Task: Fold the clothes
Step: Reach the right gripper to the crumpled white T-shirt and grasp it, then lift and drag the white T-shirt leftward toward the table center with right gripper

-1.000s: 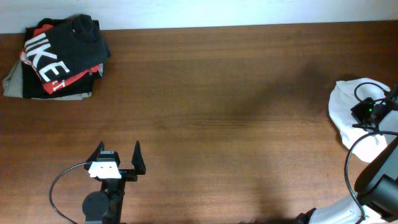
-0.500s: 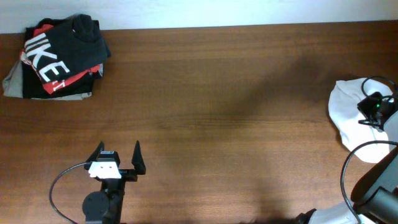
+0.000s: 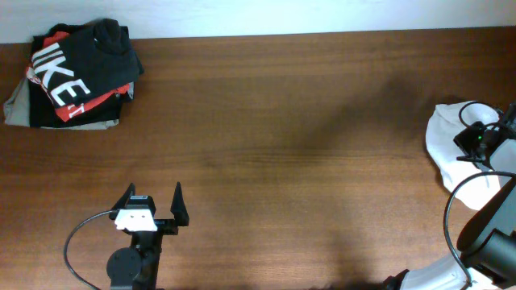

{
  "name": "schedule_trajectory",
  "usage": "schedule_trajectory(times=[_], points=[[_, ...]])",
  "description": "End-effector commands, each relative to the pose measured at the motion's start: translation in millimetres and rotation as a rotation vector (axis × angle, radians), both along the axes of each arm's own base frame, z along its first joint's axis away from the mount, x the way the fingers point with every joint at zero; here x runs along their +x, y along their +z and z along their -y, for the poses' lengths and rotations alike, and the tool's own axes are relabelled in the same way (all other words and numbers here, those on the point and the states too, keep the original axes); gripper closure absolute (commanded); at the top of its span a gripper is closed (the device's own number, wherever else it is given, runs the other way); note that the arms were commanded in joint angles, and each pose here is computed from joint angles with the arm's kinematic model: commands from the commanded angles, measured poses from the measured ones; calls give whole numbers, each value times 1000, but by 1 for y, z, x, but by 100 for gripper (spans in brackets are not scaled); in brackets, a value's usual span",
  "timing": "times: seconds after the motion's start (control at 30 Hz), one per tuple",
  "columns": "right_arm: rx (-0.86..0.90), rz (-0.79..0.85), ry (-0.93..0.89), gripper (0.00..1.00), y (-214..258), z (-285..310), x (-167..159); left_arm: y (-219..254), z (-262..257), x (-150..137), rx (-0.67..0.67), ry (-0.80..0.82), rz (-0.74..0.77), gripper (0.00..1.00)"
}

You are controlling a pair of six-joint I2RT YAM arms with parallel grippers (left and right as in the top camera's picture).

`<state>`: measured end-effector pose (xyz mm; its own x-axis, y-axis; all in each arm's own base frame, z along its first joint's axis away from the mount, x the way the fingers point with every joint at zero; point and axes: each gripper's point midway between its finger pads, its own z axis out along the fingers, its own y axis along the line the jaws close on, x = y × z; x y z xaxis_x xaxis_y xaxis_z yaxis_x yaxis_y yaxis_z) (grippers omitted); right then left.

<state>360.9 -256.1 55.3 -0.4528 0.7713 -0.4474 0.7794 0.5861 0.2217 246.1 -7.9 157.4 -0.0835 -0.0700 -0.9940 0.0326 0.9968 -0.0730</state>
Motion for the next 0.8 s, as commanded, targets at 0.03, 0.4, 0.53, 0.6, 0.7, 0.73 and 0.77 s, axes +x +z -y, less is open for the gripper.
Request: schedule_trajectory(times=[0.03, 0.4, 0.53, 0.6, 0.7, 0.73, 0.77], points=[[-12, -17, 0, 61, -4, 1, -1, -2, -1, 0, 9, 2, -1, 1], [-14, -19, 6, 84, -4, 4, 3, -2, -1, 0, 9, 2, -1, 1], [-30, 3, 6, 86, 8, 5, 5, -2, -1, 0, 9, 2, -1, 1], [-40, 16, 5, 82, 15, 5, 6, -2, -1, 0, 9, 2, -2, 1], [-52, 32, 5, 83, 23, 6, 6, -2, -1, 0, 9, 2, -1, 1], [-52, 31, 5, 83, 23, 6, 6, -2, -1, 0, 9, 2, -2, 1], [-53, 32, 4, 83, 23, 6, 6, -2, -1, 0, 9, 2, -1, 1]])
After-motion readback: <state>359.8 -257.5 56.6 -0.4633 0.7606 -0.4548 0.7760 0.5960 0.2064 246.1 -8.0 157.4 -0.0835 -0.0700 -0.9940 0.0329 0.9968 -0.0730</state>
